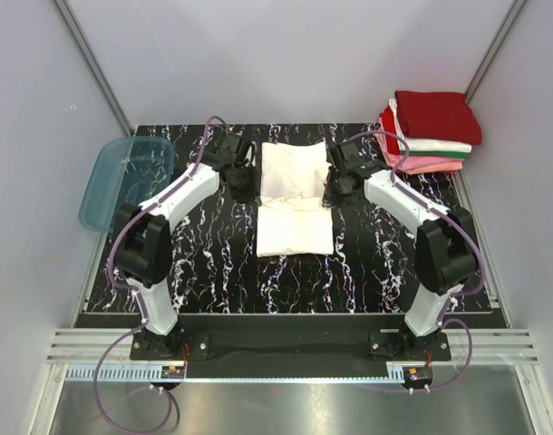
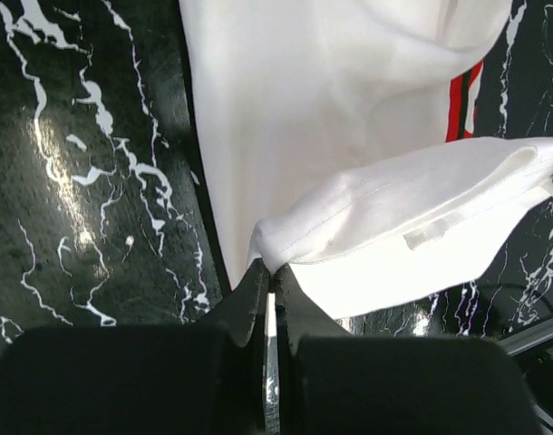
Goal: Fold and stack the t-shirts
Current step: Fold the tshirt
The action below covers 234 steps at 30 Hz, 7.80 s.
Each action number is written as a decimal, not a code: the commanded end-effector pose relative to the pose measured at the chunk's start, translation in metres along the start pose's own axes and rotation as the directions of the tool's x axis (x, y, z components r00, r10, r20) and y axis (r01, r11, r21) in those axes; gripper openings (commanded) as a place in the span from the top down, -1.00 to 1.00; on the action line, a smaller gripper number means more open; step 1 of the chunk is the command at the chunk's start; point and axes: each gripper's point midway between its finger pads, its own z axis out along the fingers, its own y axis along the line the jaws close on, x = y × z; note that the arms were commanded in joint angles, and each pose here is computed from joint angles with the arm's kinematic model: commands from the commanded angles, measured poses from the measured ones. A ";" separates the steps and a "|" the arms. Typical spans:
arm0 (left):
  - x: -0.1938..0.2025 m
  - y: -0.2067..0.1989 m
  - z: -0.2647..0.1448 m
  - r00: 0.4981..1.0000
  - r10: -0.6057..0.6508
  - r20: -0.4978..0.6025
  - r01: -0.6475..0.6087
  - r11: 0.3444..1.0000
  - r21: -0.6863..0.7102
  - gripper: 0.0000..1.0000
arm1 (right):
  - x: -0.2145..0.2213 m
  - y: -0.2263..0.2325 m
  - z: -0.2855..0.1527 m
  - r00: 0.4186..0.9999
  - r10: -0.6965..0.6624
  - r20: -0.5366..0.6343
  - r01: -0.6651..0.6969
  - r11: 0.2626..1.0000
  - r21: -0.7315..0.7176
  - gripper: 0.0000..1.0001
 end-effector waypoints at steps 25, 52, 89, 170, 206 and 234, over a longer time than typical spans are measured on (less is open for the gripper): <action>-0.041 -0.027 -0.029 0.996 -0.026 0.080 0.016 0.992 0.124 -0.43 | -0.004 0.030 -0.011 0.989 0.092 -0.118 -0.125 0.942 -0.312 -0.40; -0.049 -0.029 -0.002 0.997 -0.044 0.064 0.034 0.988 0.148 -0.33 | -0.032 0.027 0.022 0.982 0.103 -0.160 -0.168 0.868 -0.468 -0.20; 0.157 0.024 -0.010 0.991 -0.131 0.014 0.129 0.987 0.092 -0.75 | 0.128 -0.063 -0.037 0.957 0.188 -0.220 -0.230 0.955 -0.185 -0.50; 0.110 -0.038 -0.125 0.976 -0.170 0.135 0.140 0.968 0.207 1.00 | 0.082 -0.021 -0.145 0.986 0.166 -0.021 -0.167 0.965 -0.201 1.00; -0.004 0.016 0.010 0.988 -0.147 0.044 0.140 0.981 0.137 -0.77 | -0.024 -0.036 0.029 0.981 0.173 -0.082 -0.187 0.960 -0.208 -0.85; 0.203 0.012 -0.022 0.992 -0.056 -0.116 0.066 0.994 0.084 -0.57 | 0.167 -0.102 -0.076 0.954 0.264 -0.142 -0.280 0.954 -0.108 -0.80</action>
